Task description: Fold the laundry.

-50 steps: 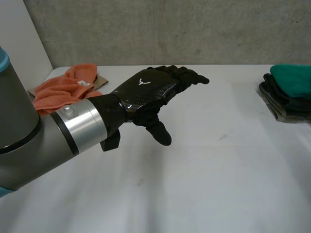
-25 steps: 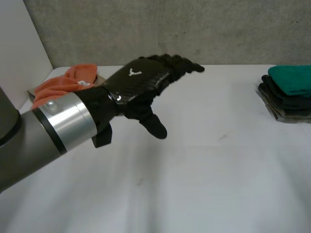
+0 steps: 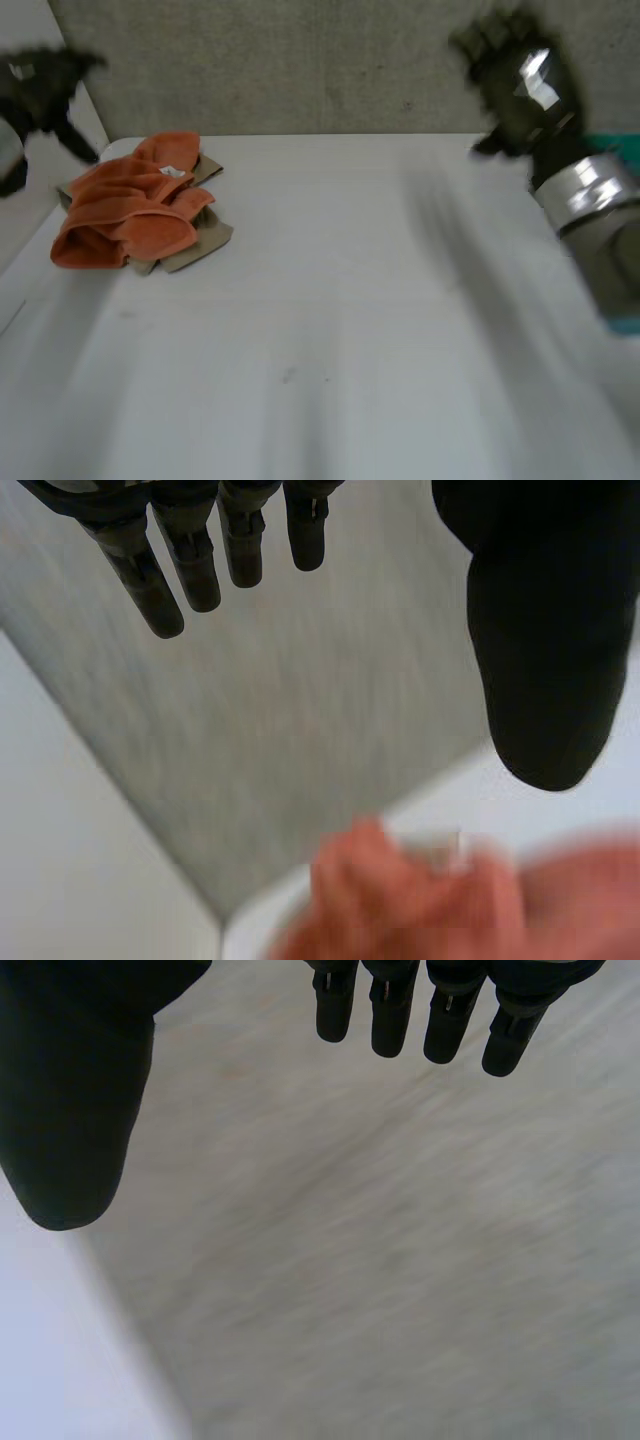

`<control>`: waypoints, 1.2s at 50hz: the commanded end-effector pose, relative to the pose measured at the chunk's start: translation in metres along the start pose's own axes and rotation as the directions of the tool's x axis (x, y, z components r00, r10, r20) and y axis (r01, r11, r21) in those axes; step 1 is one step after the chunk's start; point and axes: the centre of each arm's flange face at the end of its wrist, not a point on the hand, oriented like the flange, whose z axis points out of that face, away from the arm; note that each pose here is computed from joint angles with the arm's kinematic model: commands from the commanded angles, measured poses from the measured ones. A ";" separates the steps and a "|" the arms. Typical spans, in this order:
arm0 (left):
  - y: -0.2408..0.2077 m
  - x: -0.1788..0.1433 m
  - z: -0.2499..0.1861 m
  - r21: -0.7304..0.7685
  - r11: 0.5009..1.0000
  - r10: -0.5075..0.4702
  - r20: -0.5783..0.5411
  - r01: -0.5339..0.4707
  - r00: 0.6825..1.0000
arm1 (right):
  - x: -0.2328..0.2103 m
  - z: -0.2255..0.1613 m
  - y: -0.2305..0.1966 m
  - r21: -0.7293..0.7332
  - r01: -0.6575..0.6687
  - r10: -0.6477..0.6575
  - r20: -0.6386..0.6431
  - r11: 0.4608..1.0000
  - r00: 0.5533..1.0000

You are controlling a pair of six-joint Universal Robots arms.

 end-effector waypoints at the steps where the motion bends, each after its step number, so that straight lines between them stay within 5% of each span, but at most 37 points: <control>1: 0.112 0.007 0.051 -0.151 0.972 0.165 -0.109 -0.180 0.980 | -0.064 -0.044 0.043 -0.346 0.021 0.035 0.154 0.938 0.987; 11: 0.168 0.009 0.088 -0.092 0.974 0.203 -0.067 -0.209 0.977 | -0.072 -0.063 0.065 -0.425 0.004 0.069 0.155 0.905 0.986; 15: 0.122 0.004 0.083 -0.003 0.988 0.153 0.003 -0.153 0.988 | -0.061 -0.060 0.060 -0.412 -0.005 0.061 0.122 0.911 0.991; 19: 0.025 0.010 0.059 0.244 0.968 0.055 0.050 -0.066 0.997 | -0.049 -0.055 0.052 -0.386 -0.023 0.061 0.085 0.922 0.994; 26: -0.069 0.062 0.001 0.480 0.876 -0.007 -0.102 0.055 0.995 | -0.038 -0.051 0.042 -0.364 -0.082 0.101 0.033 0.928 0.994; 30: -0.087 0.112 -0.035 0.482 0.860 -0.040 -0.264 0.168 0.964 | -0.031 -0.051 0.041 -0.366 -0.098 0.109 0.009 0.925 0.994; 34: -0.072 0.171 -0.066 0.392 0.885 -0.067 -0.431 0.253 0.900 | -0.022 -0.050 0.040 -0.368 -0.099 0.100 -0.019 0.924 0.995; 35: -0.057 0.199 -0.078 0.333 0.904 -0.071 -0.499 0.266 0.864 | -0.017 -0.050 0.041 -0.374 -0.101 0.096 -0.032 0.922 0.995; 42: 0.045 0.291 -0.106 0.075 0.982 -0.078 -0.666 0.171 0.741 | 0.002 -0.048 0.044 -0.403 -0.104 0.075 -0.087 0.909 0.993; 46: 0.060 0.306 -0.116 0.028 0.992 -0.069 -0.696 0.123 0.714 | 0.009 -0.049 0.048 -0.441 -0.112 0.073 -0.104 0.890 0.992; 50: 0.037 0.289 -0.122 0.053 0.990 -0.060 -0.671 0.128 0.739 | 0.011 -0.051 0.051 -0.482 -0.122 0.083 -0.100 0.868 0.991; 57: 0.001 0.207 -0.107 0.150 0.980 -0.048 -0.464 0.132 0.884 | -0.002 -0.059 0.030 -0.527 -0.154 0.146 -0.058 0.836 0.988; 60: 0.000 0.181 -0.102 0.162 0.981 -0.033 -0.402 0.106 0.915 | -0.010 -0.066 0.019 -0.559 -0.187 0.198 -0.042 0.808 0.979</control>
